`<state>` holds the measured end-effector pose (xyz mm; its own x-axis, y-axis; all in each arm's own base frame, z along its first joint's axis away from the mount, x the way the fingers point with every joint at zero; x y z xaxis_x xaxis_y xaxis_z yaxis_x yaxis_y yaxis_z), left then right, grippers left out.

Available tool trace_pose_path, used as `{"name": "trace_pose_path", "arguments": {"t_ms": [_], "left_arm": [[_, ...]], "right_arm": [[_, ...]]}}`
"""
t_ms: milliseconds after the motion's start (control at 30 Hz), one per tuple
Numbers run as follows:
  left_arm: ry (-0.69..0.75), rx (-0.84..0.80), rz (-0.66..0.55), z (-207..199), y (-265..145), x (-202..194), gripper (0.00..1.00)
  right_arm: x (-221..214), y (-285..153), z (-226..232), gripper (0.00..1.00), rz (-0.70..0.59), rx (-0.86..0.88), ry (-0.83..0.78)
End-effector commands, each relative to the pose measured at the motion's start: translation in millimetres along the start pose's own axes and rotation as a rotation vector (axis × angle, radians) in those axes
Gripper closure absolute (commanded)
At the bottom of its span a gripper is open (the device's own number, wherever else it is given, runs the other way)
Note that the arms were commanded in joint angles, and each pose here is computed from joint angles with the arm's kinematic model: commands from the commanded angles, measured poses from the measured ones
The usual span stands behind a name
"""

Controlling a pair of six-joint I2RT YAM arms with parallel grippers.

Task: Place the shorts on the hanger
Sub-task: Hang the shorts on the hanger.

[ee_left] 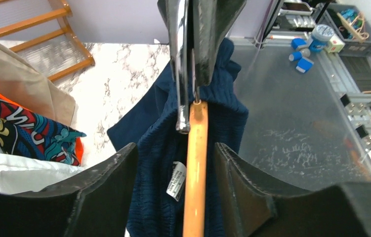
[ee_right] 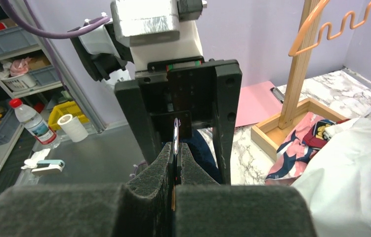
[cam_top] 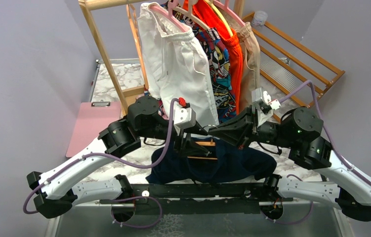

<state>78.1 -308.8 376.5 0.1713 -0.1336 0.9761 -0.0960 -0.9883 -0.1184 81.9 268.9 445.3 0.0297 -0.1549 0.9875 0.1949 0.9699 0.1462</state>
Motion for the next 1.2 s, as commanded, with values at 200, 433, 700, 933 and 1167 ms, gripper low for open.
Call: {"name": "trace_pose_path", "arguments": {"t_ms": [200,433,700,933,1167], "left_arm": [[0.045,0.027,-0.036,6.0,1.3,6.2,0.92],[0.09,0.167,-0.117,16.9,-17.0,19.7,1.0],[0.122,0.346,-0.163,16.5,-62.9,29.2,1.0],[0.089,0.442,-0.195,14.6,-90.5,23.2,1.0],[0.08,0.419,-0.187,13.9,-84.5,25.5,1.0]], "right_arm": [[31.8,0.4,11.0,0.99,-0.128,0.056,-0.017],[32.1,-3.2,-0.1,0.57,-0.099,-0.021,-0.012],[43.7,-35.2,-18.2,0.17,-0.016,-0.184,-0.058],[15.7,-58.1,-20.8,0.33,0.044,-0.237,-0.013],[-20.0,-36.1,-23.8,0.36,0.104,-0.21,0.035]]}}
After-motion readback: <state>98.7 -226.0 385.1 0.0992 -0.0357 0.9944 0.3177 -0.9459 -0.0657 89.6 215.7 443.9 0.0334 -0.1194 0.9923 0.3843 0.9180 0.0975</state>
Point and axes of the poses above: each gripper's point midway between its finger pads, its own y axis out along the fingers, its own z axis along the line the jaws close on, x = y × z, the point moved 1 cm from there along -y, back along the fingers, and after that the axes turned 6 degrees about -y, right-handed, at the moved point
